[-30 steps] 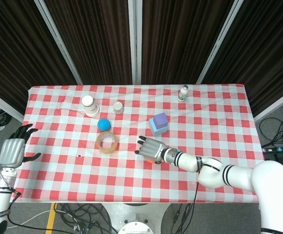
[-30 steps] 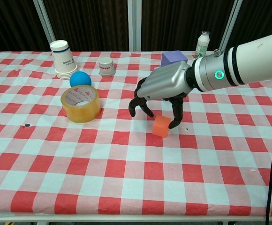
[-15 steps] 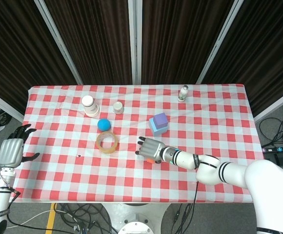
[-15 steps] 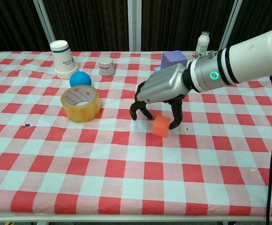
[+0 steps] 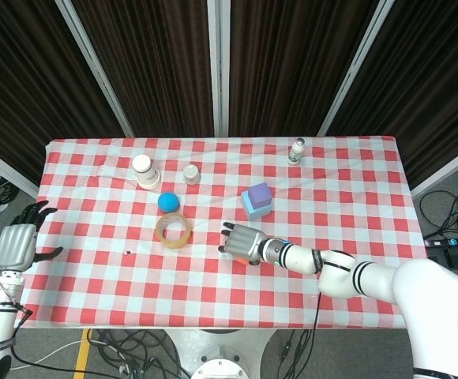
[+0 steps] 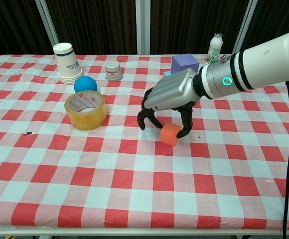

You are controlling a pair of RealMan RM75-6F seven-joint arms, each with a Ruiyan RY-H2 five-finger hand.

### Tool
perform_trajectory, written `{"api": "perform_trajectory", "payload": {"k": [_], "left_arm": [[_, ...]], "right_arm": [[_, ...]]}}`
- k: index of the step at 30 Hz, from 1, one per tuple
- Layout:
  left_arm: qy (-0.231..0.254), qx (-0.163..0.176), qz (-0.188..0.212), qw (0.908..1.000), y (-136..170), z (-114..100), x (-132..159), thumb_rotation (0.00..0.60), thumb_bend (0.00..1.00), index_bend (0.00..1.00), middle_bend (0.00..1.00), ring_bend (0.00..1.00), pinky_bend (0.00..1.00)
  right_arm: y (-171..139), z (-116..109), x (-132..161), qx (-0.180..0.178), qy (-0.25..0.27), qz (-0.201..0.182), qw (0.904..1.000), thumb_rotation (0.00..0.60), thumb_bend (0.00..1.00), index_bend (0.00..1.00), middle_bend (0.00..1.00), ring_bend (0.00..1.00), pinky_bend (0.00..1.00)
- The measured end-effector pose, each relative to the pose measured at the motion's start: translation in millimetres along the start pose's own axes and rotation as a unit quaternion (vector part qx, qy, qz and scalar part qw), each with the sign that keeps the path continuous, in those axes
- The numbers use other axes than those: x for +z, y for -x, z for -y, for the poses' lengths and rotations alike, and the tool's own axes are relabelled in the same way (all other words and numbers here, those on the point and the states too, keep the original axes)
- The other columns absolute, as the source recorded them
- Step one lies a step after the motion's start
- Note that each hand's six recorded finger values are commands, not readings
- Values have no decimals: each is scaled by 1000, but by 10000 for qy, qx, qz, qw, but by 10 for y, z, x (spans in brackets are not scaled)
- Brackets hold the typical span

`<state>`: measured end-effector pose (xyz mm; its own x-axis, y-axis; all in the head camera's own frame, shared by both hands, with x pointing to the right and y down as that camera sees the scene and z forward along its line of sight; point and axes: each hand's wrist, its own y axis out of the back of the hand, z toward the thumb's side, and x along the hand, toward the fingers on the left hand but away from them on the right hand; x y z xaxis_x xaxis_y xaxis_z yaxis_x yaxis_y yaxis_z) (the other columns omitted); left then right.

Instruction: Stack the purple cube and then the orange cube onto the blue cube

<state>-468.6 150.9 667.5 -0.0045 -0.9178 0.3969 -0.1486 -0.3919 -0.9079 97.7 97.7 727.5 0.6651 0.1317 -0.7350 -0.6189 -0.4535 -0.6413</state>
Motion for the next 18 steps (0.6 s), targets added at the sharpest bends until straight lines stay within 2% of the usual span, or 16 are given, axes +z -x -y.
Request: {"api": "perform_trajectory", "payload": {"k": [5, 11, 18], "left_arm": [[-2, 6, -13, 10000, 0, -1, -9, 600, 111, 289, 245, 162, 290], [-2, -8, -8, 10000, 2, 7, -6, 600, 112, 289, 245, 162, 290], [20, -23, -1, 10000, 4, 13, 0, 600, 112, 289, 245, 162, 290]], "right_arm": [[18, 13, -9, -14, 25, 23, 10000, 600, 177, 262, 473, 136, 0], [13, -3, -17, -93, 64, 39, 9999, 600, 183, 274, 492, 148, 0], [-70, -198, -104, -381, 222, 146, 9989, 600, 182, 277, 497, 149, 0]]}}
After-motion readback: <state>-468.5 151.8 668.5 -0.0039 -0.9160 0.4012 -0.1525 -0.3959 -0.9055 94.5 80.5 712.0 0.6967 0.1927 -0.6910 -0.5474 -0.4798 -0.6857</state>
